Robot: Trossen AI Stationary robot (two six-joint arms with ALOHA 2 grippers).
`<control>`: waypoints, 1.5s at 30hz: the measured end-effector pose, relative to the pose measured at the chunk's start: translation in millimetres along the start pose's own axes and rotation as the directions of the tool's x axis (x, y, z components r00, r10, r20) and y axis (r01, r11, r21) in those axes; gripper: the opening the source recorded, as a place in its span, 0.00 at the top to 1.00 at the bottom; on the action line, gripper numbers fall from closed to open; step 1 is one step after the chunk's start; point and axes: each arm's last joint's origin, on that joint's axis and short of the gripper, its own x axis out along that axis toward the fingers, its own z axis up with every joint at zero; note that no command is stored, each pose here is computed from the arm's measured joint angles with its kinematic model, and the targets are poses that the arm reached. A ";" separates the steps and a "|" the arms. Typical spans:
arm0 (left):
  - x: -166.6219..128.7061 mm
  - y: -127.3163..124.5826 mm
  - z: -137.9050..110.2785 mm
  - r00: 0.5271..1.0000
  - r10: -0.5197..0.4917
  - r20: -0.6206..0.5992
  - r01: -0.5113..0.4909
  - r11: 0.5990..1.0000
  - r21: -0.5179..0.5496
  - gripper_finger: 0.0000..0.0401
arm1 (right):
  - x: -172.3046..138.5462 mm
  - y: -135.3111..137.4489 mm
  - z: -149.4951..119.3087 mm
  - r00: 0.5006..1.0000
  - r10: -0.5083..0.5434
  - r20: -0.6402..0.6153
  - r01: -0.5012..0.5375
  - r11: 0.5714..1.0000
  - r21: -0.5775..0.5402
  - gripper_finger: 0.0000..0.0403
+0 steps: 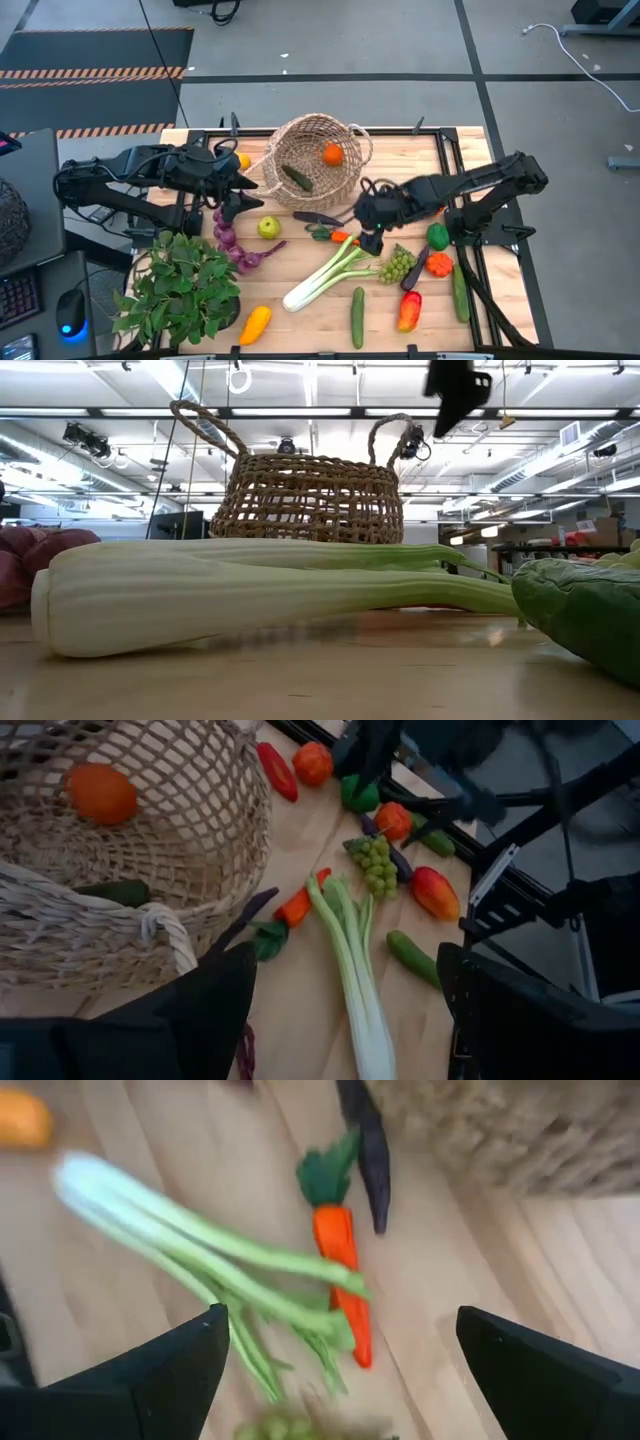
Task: Build produce basket
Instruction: Put the carrot into the brown basket
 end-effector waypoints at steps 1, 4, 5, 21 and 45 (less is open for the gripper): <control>0.0 0.0 0.1 1.000 0.001 0.001 -0.001 1.000 0.000 0.21 | 4.5 1.0 -4.9 1.000 -0.010 -0.016 0.009 1.000 -0.013 0.03; 0.0 -0.2 0.4 1.000 -0.001 0.005 0.001 1.000 -0.016 0.21 | 21.8 2.4 -17.3 0.999 -0.022 -0.035 0.021 0.999 -0.037 0.04; 0.0 -0.2 0.4 1.000 -0.001 0.006 0.001 1.000 -0.030 0.21 | 28.6 1.4 -21.5 0.998 -0.033 -0.045 0.031 0.999 -0.044 0.05; 0.2 -1.2 -0.4 1.000 -0.004 0.001 0.004 0.972 -0.236 0.21 | 113.5 -28.3 -57.0 0.999 0.035 0.023 -0.033 0.997 -0.071 0.11; 16.3 -5.1 -0.9 0.999 0.013 -0.037 -0.025 0.935 -0.353 0.21 | 171.5 -32.9 -67.9 0.995 0.067 0.073 -0.068 0.998 0.010 0.16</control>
